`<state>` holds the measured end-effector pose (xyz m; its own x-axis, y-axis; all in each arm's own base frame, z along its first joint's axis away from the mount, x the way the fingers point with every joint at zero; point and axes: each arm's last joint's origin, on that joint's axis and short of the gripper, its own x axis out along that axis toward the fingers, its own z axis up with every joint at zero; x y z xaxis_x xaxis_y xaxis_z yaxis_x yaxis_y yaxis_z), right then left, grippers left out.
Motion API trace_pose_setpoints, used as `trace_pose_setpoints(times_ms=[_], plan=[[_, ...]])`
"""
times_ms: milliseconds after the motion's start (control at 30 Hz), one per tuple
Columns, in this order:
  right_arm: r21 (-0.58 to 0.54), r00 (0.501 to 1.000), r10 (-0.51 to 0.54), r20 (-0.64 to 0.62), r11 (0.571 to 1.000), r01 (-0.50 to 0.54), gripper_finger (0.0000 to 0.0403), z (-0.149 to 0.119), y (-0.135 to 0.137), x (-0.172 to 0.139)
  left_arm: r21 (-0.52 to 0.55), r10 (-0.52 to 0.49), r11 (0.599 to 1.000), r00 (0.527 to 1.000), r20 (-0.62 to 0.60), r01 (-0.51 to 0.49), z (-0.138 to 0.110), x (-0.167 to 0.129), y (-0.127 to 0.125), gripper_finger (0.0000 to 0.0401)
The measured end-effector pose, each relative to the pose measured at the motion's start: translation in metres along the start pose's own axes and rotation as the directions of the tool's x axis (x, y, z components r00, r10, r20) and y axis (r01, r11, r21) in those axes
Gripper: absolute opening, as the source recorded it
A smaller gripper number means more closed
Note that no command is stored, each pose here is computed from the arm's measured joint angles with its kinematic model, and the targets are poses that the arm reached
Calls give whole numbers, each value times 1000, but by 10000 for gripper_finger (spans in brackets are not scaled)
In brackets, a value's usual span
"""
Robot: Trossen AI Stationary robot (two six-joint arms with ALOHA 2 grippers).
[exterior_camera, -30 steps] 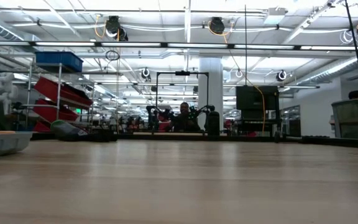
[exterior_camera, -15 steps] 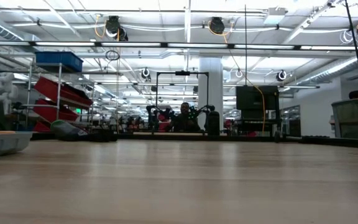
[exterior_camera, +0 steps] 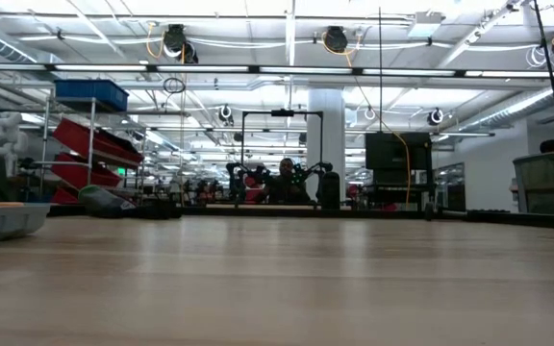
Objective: Coil cords
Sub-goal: Coil the white cable wire into the spool
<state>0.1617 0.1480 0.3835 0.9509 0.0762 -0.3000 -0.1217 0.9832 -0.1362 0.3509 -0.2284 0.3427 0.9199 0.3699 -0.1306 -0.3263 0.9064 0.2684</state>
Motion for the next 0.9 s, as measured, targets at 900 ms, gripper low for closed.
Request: trace_pose_setpoints(times_ms=[900], plan=[[-1, 1000, 0, 4, 1000, 0, 0, 0, 0, 0, -138, -89, 984, 984, 154, 110, 24, 34, 37, 107]])
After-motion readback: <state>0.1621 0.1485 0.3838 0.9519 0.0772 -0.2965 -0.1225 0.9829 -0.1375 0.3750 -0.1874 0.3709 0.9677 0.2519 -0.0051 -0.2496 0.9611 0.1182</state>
